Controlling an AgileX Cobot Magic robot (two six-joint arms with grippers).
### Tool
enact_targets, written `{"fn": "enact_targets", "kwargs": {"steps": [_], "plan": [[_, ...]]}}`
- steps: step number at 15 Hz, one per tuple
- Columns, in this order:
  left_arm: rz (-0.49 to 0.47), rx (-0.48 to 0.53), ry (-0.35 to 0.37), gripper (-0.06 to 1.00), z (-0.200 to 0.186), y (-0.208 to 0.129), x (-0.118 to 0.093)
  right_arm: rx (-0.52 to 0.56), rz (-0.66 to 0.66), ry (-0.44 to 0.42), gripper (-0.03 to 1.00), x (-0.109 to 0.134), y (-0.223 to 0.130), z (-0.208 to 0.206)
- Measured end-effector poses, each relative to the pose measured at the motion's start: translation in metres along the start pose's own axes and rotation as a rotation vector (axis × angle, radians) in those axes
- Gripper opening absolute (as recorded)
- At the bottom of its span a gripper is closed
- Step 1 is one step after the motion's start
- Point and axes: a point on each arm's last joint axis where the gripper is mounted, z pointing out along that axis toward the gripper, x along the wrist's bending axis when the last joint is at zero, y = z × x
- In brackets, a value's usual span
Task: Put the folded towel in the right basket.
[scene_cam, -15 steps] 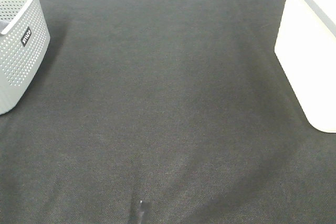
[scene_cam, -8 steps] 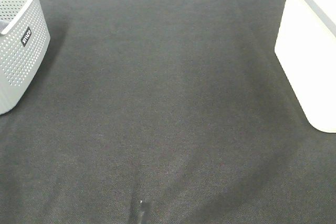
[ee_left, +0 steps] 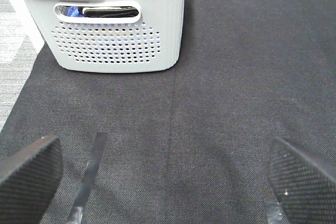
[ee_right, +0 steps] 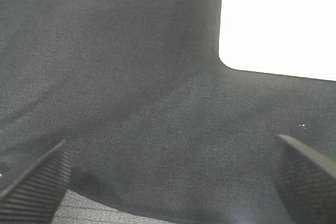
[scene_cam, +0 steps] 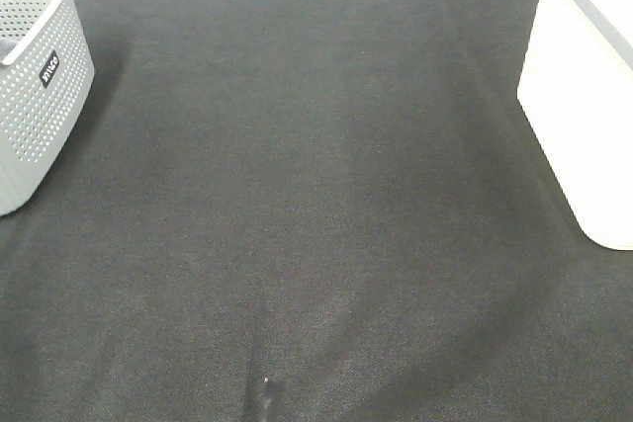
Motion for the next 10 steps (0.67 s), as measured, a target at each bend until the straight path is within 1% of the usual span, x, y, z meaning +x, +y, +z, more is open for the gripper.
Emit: {"fn": "enact_targets", "kwargs": {"steps": [10], "plan": [[0.000,0.000,0.000,0.99,0.0000,0.0000,0.0000,0.000,0.000,0.001,0.98,0.0001,0.0000,0.0000]]}}
